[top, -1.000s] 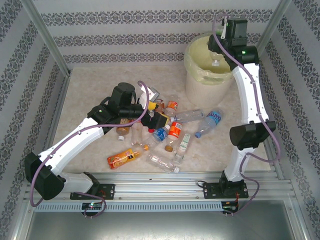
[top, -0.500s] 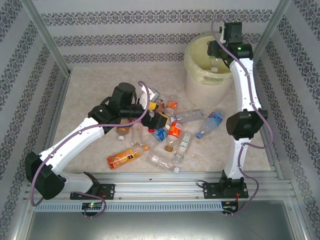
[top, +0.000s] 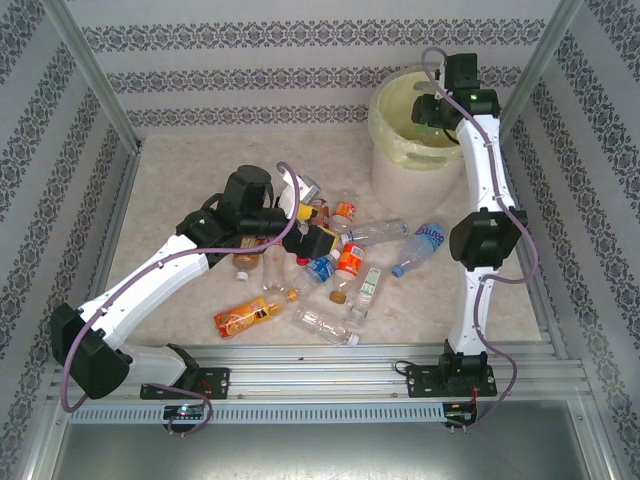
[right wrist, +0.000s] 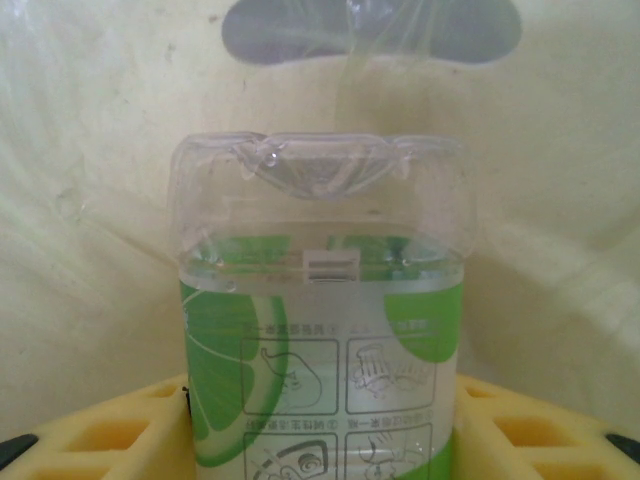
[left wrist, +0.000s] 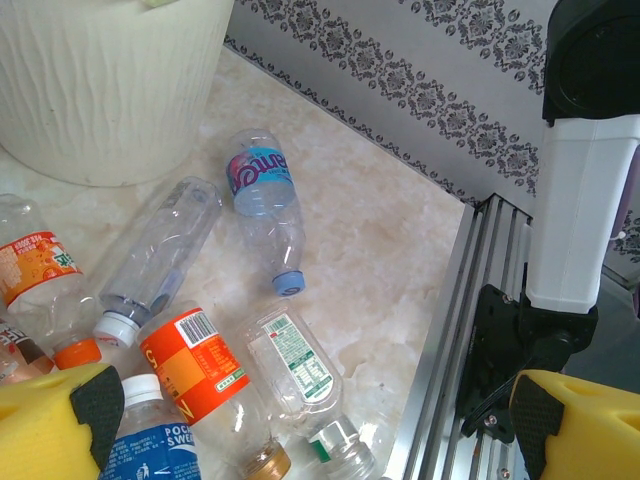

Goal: Put the plastic bottles in the bin

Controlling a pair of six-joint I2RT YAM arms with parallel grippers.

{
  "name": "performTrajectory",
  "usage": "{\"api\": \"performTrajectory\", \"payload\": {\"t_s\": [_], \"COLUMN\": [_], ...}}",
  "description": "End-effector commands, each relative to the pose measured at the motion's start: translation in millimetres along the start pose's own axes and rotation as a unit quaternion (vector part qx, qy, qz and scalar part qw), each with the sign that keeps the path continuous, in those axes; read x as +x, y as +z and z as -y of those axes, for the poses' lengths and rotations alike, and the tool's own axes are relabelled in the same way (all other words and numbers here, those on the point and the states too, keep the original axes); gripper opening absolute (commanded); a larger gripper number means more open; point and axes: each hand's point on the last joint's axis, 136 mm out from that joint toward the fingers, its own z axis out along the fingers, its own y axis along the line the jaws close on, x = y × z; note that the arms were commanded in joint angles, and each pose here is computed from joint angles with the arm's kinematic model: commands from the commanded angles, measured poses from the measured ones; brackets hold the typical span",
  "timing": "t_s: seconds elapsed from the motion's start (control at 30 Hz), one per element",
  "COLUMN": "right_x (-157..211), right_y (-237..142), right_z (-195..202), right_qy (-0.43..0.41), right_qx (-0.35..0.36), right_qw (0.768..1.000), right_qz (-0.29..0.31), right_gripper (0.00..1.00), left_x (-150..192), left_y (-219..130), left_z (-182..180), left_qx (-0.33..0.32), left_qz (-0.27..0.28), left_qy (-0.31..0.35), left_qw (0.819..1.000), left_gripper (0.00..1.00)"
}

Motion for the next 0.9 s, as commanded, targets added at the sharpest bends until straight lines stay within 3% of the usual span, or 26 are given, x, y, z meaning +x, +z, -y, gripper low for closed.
{"api": "performTrajectory", "payload": {"t_s": [0.0, 0.37, 0.87], "right_x": [4.0, 25.9, 15.4], "right_y": [4.6, 25.1, 3.5], "right_z": [0.4, 2.0, -5.3], "right_qy": [0.008, 0.011, 0.019], "right_qx": [-0.009, -0.012, -0.026], "right_qw": [1.000, 0.998, 0.999], "right_qz": [-0.012, -0.054, -0.038], "right_gripper": [0.56, 0.56, 0.77], "left_x": [-3.3, -5.3, -5.1], "left_y": [-0.8, -3.8, -4.6], "left_z": [4.8, 6.0, 6.2], "left_qx": [0.007, 0.006, 0.005], "left_qz": [-0.002, 0.002, 0.002], "left_qy": [0.008, 0.012, 0.012], "left_qw": [1.000, 1.000, 1.000], "left_gripper": [1.00, 1.00, 1.00]}}
